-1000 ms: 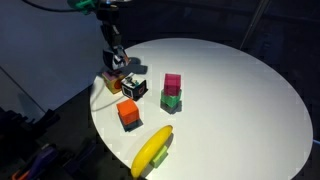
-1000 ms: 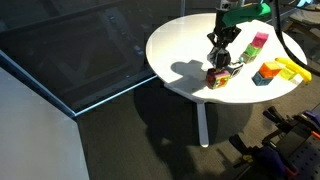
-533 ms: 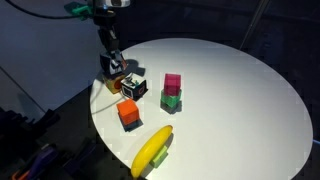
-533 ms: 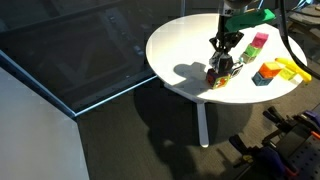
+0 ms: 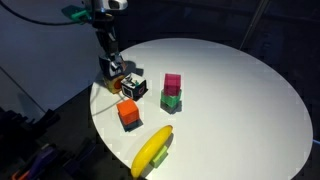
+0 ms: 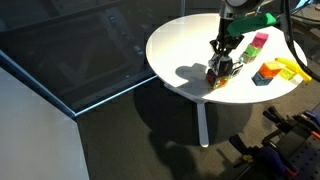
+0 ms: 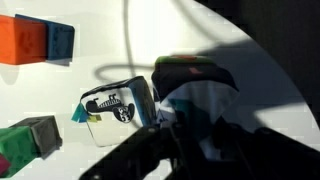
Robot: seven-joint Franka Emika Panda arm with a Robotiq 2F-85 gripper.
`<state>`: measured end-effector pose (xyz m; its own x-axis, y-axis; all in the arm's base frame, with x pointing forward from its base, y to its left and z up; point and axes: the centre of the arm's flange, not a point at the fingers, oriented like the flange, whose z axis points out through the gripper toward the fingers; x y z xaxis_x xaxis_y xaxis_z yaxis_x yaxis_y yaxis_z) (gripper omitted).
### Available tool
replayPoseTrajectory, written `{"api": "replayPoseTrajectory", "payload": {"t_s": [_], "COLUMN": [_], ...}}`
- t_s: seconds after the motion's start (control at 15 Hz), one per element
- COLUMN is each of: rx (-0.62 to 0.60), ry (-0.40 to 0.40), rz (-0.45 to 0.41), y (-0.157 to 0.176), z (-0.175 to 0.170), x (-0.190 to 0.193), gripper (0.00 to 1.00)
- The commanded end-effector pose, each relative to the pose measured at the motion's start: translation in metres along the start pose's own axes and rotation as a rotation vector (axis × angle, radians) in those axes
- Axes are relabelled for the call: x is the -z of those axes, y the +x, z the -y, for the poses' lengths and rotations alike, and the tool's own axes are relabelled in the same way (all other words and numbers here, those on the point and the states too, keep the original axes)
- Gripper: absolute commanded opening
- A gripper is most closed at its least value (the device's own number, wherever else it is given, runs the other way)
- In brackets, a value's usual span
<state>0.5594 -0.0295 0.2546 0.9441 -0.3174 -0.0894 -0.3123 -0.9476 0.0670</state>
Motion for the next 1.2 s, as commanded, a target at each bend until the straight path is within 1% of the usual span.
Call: {"api": "replayPoseTrajectory", "payload": {"t_s": [0.0,0.2,0.27,0.33,0.47,0.67,0.73,1.13], "rx": [0.036,0.039,0.039,0.038,0.039,0.04,0.041,0.034], "ry": [0.015,0.015,0.014,0.014,0.014,0.013,0.013,0.003], "rz": [-0.021,-0.022,-0.026,-0.027,-0.027,-0.022,-0.018,-0.005], "y": [-0.01,-0.009,-0.01,-0.01,-0.011,-0.012,-0.012,-0.016], "z": [-0.005,-0.005,-0.005,-0.005,-0.005,-0.006,-0.006,-0.006], "x": [0.003,-0.002,-0.003,-0.004,-0.006,-0.007,-0.008,-0.003], "gripper": [0.28,0.31,0.56,0.57,0.71,0.95,1.0,1.0]}}
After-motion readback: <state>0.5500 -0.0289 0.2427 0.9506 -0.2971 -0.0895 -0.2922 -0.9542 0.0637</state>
